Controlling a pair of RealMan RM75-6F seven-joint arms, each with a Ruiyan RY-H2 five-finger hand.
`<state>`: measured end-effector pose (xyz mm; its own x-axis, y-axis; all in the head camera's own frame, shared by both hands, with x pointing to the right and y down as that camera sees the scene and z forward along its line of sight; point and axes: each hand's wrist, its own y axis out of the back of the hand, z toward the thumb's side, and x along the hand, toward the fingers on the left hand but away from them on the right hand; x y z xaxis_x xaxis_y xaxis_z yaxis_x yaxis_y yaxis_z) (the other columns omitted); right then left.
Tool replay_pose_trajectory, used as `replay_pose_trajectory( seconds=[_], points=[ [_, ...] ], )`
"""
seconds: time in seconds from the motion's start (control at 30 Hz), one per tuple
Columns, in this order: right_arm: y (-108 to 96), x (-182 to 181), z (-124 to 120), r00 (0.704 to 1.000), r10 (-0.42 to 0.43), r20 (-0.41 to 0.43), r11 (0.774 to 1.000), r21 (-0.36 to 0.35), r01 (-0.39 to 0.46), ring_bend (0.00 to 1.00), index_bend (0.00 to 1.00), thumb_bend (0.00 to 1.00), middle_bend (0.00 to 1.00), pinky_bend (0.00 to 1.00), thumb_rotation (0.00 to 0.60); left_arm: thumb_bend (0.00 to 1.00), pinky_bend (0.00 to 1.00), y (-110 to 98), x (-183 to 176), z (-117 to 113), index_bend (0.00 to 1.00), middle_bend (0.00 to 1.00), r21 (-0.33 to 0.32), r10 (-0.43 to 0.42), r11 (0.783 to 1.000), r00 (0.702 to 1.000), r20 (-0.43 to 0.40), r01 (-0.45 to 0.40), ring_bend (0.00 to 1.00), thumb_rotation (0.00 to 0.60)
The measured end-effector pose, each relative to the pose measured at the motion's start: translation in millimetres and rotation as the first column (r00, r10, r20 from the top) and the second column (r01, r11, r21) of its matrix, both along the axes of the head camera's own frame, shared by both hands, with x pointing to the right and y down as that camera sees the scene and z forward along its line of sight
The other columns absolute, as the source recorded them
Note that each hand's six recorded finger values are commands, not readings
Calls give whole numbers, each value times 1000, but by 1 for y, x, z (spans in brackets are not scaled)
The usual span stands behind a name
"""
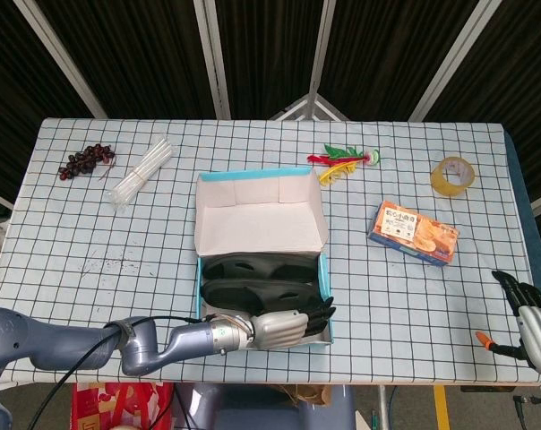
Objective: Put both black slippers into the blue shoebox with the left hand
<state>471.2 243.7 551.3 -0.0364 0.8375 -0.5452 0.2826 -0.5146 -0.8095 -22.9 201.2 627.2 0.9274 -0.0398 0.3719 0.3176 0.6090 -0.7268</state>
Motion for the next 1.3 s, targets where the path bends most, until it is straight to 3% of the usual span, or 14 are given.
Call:
replay_pose_trajectory(
  seconds=[0.17,0.33,0.47,0.6,0.8,1.07,1.3],
  points=[
    [0,0,0,1000,1,-2,1000,0,-1,136,72,221,104,87,600,274,86,-20,-1,-3,62,24,23,-38,999,999,6,38,0,440],
    [0,0,1,1000,1,-3,1000,-2,-1,136,72,221,104,87,600,274,86,-22,-2,-28,62,26,-63,-110,992,993,-43,107,0,435],
    [0,-1,2,1000,-2,-5,1000,-8,2,136,72,221,104,87,600,274,86,-28,-8,-44,62,36,-150,-191,972,980,-63,180,0,440],
    [0,-2,3,1000,-3,-5,1000,-15,3,136,72,221,104,87,600,274,86,-35,-17,-56,62,62,-161,-216,966,974,-70,203,0,435],
    [1,-4,4,1000,-7,-1,1000,-19,7,136,72,222,104,87,600,262,86,-40,-29,-58,62,58,-119,-208,972,977,-43,202,0,436],
    [0,-3,4,1000,-3,0,1000,-20,3,136,72,221,104,87,600,56,86,-32,-31,-54,53,48,-114,-179,978,984,-21,175,0,437],
    [0,0,4,1000,5,-6,1000,-18,-5,136,72,222,104,87,600,14,86,-25,-26,-54,52,45,-136,-167,977,986,-29,162,0,438]
  ],
)
